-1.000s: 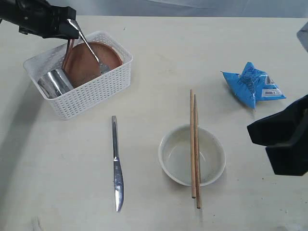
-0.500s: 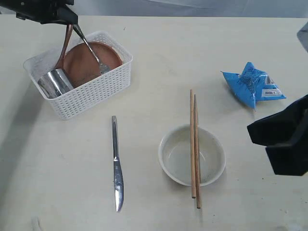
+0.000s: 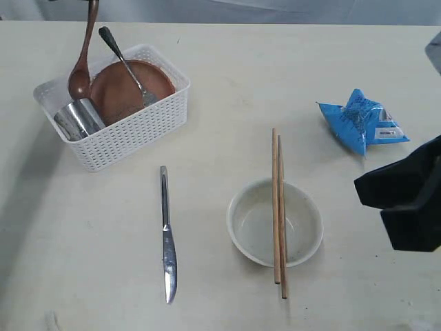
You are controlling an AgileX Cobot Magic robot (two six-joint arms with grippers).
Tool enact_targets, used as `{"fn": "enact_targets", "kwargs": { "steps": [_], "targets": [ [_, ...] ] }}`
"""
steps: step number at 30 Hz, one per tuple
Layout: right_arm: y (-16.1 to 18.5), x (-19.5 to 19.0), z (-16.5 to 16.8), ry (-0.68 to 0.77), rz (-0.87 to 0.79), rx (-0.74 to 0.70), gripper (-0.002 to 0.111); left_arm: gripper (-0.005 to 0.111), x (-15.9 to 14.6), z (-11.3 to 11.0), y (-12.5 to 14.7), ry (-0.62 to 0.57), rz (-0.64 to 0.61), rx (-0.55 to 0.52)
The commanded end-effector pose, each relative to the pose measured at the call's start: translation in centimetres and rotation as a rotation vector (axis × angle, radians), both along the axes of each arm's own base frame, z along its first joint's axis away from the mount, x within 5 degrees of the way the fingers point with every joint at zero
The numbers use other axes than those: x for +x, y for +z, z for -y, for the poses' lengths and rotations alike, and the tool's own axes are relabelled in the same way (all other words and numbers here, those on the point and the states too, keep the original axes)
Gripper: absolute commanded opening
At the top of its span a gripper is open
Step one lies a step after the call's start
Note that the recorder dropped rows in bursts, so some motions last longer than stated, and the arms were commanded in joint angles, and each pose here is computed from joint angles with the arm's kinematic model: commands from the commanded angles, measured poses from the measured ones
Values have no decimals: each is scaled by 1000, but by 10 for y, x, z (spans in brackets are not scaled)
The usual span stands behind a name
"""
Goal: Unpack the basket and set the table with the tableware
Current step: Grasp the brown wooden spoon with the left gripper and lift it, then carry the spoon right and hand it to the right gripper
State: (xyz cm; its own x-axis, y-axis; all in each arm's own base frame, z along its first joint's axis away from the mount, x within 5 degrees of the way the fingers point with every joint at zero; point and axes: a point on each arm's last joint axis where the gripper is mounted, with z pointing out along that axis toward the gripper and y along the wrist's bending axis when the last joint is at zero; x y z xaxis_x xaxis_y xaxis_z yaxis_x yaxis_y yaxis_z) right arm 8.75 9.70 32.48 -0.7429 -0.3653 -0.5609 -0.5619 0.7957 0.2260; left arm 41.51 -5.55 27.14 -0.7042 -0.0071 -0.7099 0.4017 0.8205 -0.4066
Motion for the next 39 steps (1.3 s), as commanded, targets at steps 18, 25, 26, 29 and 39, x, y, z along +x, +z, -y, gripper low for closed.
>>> {"fn": "enact_targets", "kwargs": {
  "steps": [18, 25, 26, 29, 39],
  "targets": [
    [9, 6, -4, -14, 106, 91, 0, 0, -59, -5, 98, -29, 108, -90],
    [17, 11, -9, -41, 167, 190, 0, 0, -98, 4, 120, -50, 123, -218],
    [18, 11, -10, -42, 170, 208, 0, 0, -104, 7, 118, -55, 116, -225],
    [22, 11, -15, -53, 157, 296, 0, 0, -125, 22, 106, -82, 98, -282],
    [9, 30, -48, 8, 66, 355, 11, 0, -179, 80, 64, -242, 42, -478]
  ]
}}
